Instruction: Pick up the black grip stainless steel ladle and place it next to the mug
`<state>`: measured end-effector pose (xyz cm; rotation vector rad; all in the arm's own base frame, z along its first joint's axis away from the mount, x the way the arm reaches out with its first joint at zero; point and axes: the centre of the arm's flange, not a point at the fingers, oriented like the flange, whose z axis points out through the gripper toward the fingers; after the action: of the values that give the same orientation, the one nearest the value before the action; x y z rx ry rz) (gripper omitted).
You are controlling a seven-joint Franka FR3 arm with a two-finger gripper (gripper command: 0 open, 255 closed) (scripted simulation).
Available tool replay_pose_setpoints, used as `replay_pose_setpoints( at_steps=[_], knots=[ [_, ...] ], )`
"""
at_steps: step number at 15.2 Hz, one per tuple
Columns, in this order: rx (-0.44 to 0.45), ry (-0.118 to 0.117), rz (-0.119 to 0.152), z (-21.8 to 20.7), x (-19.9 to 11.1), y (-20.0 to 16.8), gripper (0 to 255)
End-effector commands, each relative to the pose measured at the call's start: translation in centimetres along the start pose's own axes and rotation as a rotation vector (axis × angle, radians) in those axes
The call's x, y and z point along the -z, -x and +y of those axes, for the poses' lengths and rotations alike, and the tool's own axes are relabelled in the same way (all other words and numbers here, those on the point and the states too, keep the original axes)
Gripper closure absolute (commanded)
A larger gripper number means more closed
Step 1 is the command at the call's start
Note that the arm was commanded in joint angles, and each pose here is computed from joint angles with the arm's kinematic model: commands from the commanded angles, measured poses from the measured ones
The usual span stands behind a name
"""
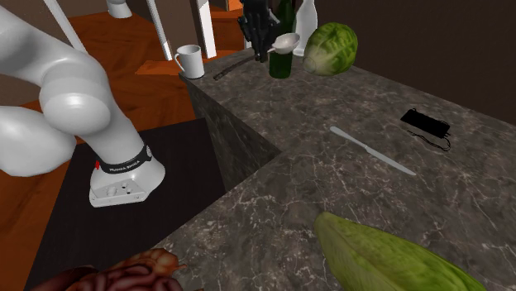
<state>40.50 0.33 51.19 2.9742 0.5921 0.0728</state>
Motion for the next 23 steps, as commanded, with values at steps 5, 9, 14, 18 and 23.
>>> replay_pose_setpoints(
  at_steps=[5,9,14,18,23],
  knots=[
    [-0.001,0.0,0.0,-7.5,0.6,-3.4,255],
    [-0.001,0.0,0.0,-12.3,1.2,-5.4,255],
    [-0.001,0.0,0.0,-18.4,1.8,-8.0,255],
    [-0.001,0.0,0.0,-23.2,2.3,-10.0,255],
    [-0.001,0.0,0.0,-29.3,3.0,-12.6,255]
  ],
)
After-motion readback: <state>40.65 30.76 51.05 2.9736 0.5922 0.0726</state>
